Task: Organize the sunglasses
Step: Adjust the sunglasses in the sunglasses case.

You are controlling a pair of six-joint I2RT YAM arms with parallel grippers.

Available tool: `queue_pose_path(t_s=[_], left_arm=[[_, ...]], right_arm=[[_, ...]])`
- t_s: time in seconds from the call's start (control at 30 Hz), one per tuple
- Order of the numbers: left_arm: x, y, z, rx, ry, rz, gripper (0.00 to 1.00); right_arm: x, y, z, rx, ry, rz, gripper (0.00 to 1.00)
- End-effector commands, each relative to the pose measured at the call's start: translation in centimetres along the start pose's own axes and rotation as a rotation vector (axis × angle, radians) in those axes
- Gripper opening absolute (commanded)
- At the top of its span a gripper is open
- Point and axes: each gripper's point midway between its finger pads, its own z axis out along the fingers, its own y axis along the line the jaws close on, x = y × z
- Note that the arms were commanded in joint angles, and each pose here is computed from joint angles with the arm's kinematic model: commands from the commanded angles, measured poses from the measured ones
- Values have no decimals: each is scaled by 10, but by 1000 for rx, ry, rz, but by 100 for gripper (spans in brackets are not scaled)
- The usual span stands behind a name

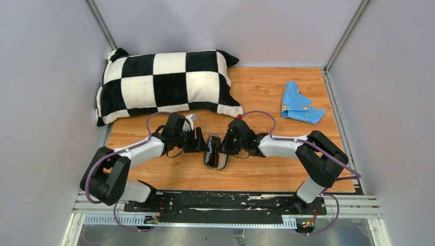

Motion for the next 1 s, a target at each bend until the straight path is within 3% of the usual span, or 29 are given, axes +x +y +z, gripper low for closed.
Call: queue_pose_path(t_s=[0.0, 0.43, 0.83, 0.97], left_arm=[[-6, -8, 6, 42, 2, 19, 55], [-4, -8, 10, 51, 12, 9, 32], [9, 3, 13, 25, 40, -30, 30], [11, 5, 15, 31, 33, -44, 29]], right_arm=[[-1, -4, 3, 26, 7, -17, 9], [-3, 2, 3, 20, 13, -29, 10], [-3, -4, 2, 55, 12, -27, 30], [-1, -5, 4, 62, 22, -22, 31]])
